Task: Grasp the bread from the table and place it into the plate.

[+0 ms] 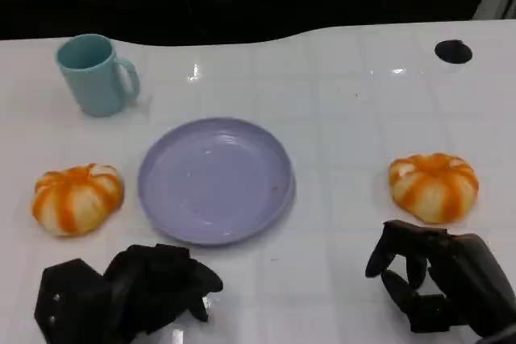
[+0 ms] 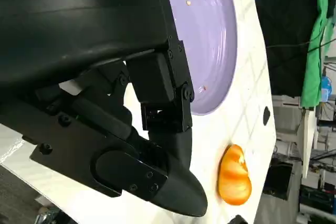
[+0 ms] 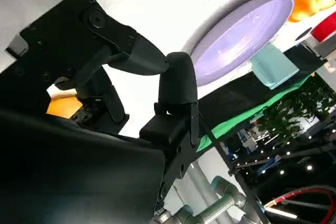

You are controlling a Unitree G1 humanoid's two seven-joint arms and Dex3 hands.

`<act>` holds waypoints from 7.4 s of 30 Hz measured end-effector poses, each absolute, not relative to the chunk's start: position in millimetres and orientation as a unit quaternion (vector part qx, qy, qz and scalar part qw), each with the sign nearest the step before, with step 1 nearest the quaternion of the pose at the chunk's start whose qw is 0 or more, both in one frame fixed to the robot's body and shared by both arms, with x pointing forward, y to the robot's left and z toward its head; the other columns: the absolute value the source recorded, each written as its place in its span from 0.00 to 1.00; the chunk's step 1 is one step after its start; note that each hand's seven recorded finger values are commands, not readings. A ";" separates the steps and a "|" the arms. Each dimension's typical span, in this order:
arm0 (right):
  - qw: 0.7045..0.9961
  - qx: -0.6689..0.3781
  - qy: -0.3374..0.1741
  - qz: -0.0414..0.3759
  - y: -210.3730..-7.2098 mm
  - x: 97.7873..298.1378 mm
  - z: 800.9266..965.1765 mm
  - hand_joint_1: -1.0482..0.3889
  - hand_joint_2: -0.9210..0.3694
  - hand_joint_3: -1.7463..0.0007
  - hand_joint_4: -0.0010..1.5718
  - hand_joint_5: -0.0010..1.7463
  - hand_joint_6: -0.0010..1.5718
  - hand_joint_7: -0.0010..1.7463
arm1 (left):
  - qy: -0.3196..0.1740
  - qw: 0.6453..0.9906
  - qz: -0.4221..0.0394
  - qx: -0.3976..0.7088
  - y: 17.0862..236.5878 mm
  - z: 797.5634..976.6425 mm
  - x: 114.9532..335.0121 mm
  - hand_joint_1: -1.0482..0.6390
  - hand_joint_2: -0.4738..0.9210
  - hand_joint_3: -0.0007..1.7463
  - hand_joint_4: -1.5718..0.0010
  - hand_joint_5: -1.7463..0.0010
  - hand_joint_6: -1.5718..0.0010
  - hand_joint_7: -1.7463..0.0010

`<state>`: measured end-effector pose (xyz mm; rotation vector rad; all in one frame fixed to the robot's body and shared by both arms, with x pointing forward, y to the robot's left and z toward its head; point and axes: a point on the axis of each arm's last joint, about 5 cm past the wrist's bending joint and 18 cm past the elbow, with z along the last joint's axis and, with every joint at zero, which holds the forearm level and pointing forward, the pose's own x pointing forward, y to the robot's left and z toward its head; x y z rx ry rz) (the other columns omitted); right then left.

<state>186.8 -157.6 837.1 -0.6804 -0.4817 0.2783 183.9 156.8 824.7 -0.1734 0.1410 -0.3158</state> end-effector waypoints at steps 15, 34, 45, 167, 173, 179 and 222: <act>0.906 -0.327 -0.235 0.131 -157.3 186.8 837.3 0.50 0.32 0.42 0.51 0.96 0.56 0.59 | 0.070 0.981 -0.157 -0.086 156.9 824.5 184.1 0.01 0.93 0.00 0.43 0.14 0.09 0.72; 0.892 -0.354 -0.268 0.086 -158.4 194.1 849.0 0.41 0.00 0.93 0.20 0.21 0.33 0.00 | 0.070 0.981 -0.157 -0.086 156.9 824.2 184.6 0.01 0.93 0.00 0.43 0.15 0.09 0.72; 0.846 -0.473 -0.240 0.052 -175.4 209.1 876.6 0.32 0.00 0.96 0.01 0.13 0.13 0.00 | 0.070 0.981 -0.156 -0.087 156.9 824.1 184.8 0.01 0.93 0.00 0.43 0.15 0.08 0.72; 0.858 -0.388 -0.292 0.167 -9.7 273.5 886.5 0.65 0.42 0.35 0.56 0.92 0.59 0.60 | 0.062 0.982 -0.158 -0.086 153.9 824.6 178.5 0.00 0.92 0.00 0.42 0.15 0.08 0.72; 0.846 -0.409 -0.264 0.218 -7.9 276.2 888.8 0.51 0.13 0.80 0.13 0.23 0.25 0.03 | 0.065 0.981 -0.160 -0.088 153.2 825.5 178.5 0.00 0.92 0.00 0.41 0.15 0.08 0.72; 0.821 -0.450 -0.227 0.267 -8.6 279.2 891.7 0.34 0.00 0.91 0.00 0.04 0.10 0.00 | 0.064 0.981 -0.161 -0.087 153.0 825.7 178.5 0.00 0.92 0.00 0.41 0.15 0.08 0.73; 0.871 -0.326 -0.309 0.199 -131.4 221.7 878.8 0.48 0.00 0.95 0.30 0.34 0.40 0.10 | 0.065 0.981 -0.162 -0.090 150.5 825.2 178.2 0.02 0.92 0.00 0.41 0.15 0.08 0.72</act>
